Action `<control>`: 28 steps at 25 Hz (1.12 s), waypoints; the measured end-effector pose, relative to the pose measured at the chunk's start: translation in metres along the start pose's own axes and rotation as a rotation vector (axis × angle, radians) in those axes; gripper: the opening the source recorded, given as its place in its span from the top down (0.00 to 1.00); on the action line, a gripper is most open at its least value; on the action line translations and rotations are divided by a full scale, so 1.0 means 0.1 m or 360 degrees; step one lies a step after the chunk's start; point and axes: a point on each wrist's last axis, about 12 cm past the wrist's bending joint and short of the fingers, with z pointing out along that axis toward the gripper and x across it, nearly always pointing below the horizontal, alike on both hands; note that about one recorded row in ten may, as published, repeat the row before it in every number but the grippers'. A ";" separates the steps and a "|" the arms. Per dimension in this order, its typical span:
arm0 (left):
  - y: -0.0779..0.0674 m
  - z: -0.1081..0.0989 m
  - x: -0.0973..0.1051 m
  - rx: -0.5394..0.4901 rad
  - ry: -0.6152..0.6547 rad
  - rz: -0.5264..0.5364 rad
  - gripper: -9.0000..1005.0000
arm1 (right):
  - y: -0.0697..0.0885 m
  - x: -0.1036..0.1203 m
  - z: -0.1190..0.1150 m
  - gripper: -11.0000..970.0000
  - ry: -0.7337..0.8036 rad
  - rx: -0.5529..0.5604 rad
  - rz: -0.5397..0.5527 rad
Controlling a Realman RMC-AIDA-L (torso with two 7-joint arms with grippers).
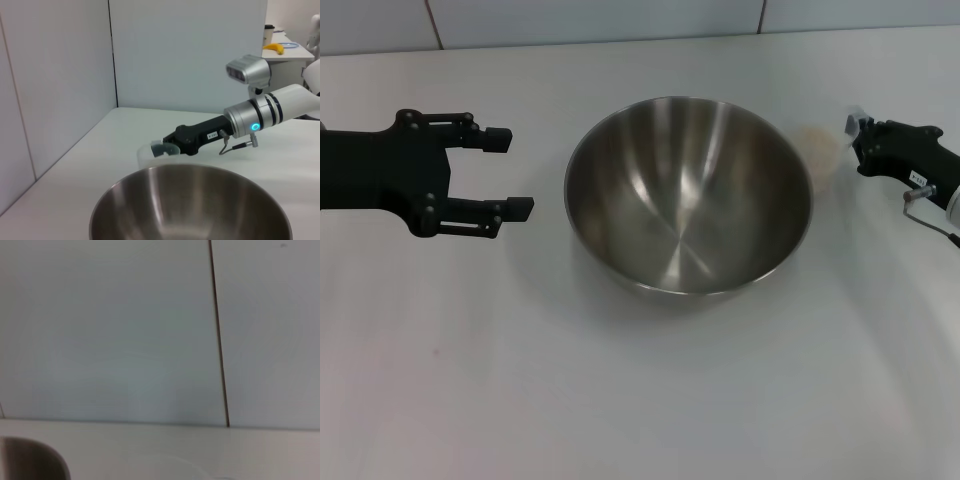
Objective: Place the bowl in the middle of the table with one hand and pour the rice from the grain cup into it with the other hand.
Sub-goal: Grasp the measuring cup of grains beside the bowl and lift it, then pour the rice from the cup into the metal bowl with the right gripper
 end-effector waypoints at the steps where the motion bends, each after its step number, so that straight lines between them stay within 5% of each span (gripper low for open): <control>1: 0.00 0.00 0.00 0.0000 0.0000 0.0000 0.20 | 0.00 0.00 0.00 0.97 0.0000 0.0000 0.0000; 14: 0.01 -0.06 0.02 -0.0083 -0.0061 -0.0032 0.20 | -0.04 -0.44 -0.20 0.97 -0.0465 -0.0128 -0.0480; 28: 0.02 -0.11 0.03 -0.0188 -0.0189 -0.0134 0.20 | 0.09 -0.90 -0.16 0.97 -0.0623 -0.0250 -0.1364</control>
